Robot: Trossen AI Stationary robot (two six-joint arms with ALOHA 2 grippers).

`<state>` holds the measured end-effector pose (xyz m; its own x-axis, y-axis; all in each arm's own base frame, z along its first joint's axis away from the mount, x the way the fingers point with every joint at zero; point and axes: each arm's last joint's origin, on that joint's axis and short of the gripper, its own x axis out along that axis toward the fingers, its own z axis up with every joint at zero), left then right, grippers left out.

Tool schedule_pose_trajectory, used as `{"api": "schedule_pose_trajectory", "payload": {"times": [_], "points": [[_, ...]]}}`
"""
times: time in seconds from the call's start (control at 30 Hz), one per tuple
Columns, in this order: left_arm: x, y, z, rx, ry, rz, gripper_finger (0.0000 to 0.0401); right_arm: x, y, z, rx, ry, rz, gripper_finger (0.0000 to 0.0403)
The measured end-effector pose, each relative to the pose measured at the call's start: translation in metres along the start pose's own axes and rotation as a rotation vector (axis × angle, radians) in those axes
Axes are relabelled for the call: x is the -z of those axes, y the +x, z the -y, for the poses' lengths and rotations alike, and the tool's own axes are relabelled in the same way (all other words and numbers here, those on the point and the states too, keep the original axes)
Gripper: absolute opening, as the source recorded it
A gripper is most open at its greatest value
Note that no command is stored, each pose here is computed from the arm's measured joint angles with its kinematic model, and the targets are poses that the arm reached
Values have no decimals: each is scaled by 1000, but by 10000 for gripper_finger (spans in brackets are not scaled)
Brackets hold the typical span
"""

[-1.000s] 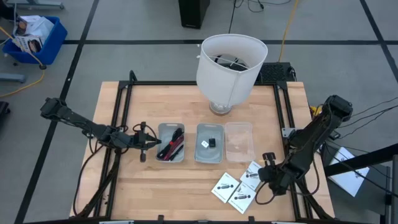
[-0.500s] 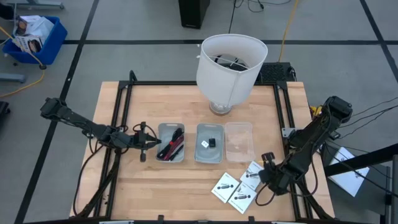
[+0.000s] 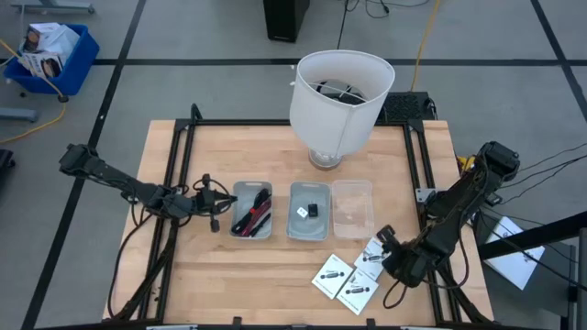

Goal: Pick and place items into bin
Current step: Put the top white card reader box into the transparent bin

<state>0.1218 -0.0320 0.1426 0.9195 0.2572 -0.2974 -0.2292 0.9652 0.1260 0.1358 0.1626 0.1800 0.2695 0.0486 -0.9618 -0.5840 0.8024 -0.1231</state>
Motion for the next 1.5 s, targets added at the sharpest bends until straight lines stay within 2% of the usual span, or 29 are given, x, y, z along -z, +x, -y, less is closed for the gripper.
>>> {"api": "schedule_pose_trajectory", "payload": {"times": [0.13, 0.37, 0.5, 0.6, 0.8, 1.27, 1.5], "points": [[0, 0, 0, 0, -45, 0, 31, -1, 0, -4, -84, -21, 1, 159], [-1, 0, 0, 2, -157, 9, 31, 11, 6, -12, -81, -178, -36, 161], [-2, 0, 0, -3, -165, 22, 31, 26, 19, -14, -50, -227, -63, 155], [-3, 0, 0, -5, -168, 25, 31, 29, 25, -16, -33, -252, -25, 151], [-2, 0, 0, -6, -205, 19, 31, 29, 26, -16, 12, -262, -5, 143], [-1, 0, 0, -8, -200, 7, 31, 20, 23, -20, 78, -322, 81, 136], [-1, 0, 0, -8, -201, 6, 31, 20, 32, -22, 87, -387, 33, 127]]}}
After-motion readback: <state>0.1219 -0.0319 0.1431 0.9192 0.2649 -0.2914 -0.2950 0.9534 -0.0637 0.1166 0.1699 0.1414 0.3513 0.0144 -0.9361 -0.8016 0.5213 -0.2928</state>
